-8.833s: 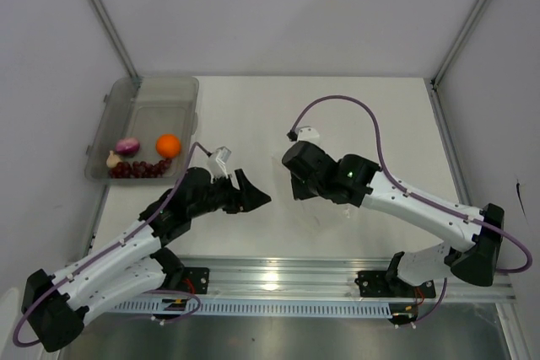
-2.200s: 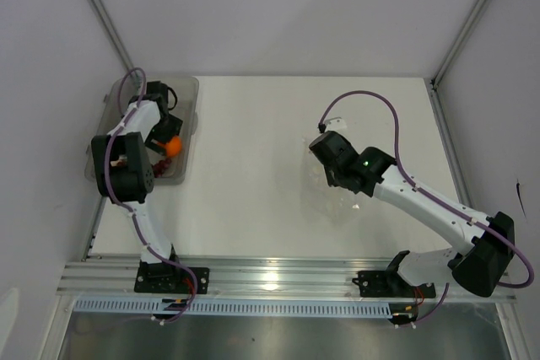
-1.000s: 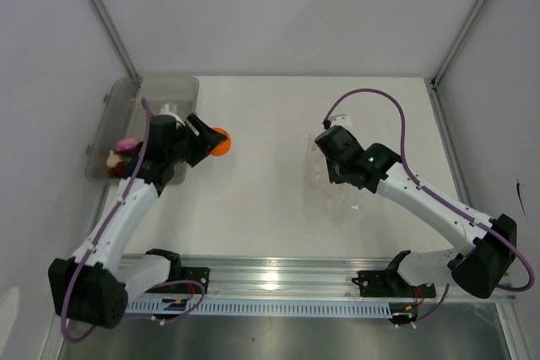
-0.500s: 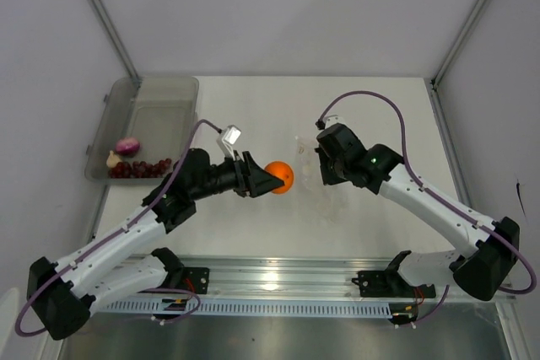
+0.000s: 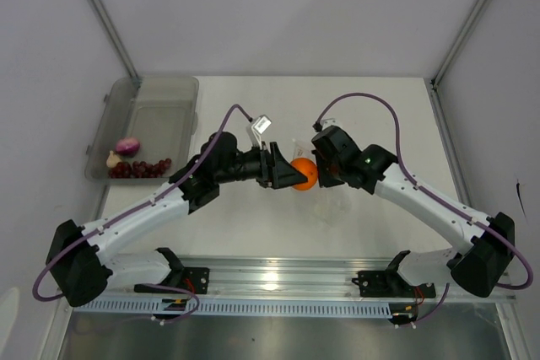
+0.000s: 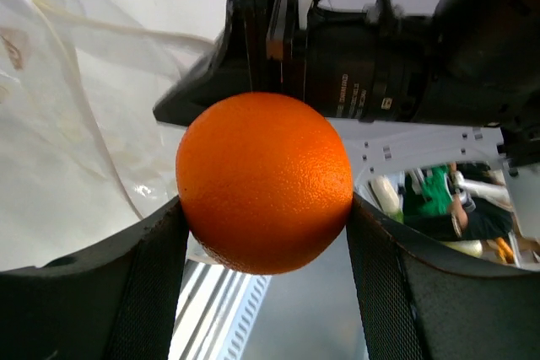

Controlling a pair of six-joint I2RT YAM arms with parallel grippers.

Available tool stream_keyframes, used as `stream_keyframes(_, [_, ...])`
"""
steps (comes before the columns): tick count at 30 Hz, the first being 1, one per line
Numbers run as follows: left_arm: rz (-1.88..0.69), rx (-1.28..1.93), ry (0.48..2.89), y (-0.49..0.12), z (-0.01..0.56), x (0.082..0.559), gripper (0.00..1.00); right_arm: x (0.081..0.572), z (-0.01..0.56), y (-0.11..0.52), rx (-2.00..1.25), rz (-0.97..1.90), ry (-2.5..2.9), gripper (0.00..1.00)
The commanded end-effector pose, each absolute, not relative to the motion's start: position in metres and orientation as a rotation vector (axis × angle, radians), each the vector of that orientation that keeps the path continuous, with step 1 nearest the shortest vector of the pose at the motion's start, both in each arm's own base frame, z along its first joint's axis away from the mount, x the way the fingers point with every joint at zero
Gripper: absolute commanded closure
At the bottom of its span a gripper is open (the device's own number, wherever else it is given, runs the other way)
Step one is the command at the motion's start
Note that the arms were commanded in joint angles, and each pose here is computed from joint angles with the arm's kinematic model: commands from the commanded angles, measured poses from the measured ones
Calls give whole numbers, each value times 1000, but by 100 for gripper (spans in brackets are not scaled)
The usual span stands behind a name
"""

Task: Place the food in the zip-top bag and seal the zipper
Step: Place the fake fruit in the zipper food storage bag.

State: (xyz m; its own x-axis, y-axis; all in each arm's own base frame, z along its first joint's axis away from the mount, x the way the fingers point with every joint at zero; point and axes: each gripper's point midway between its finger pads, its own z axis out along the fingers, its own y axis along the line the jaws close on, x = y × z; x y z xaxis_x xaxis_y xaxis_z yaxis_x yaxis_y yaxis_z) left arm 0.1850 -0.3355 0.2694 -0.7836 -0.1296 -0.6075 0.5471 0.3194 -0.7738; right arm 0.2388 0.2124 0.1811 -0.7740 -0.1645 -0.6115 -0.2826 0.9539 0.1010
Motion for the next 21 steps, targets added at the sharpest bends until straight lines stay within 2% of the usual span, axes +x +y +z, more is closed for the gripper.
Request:
stream_keyframes(1, [-1565,389,1994,-350,281,185,99,237,194,221,-301,291,2426,100])
stream_keyframes(7, [-1422,281,2112,-344,250,200,99,240,203,218,-262,276,2401,100])
stream_keyframes(18, [-1332,225,2223,-343,222,206,99,244,216,223,-256,315,2375,100])
stream_keyframes(19, [-1327,226,2223,-343,223,206,98,245,217,223,-251,315,2373,100])
stream_keyframes(21, [-1319,235,2230,-344,221,206,86,245,217,223,-253,314,2369,100])
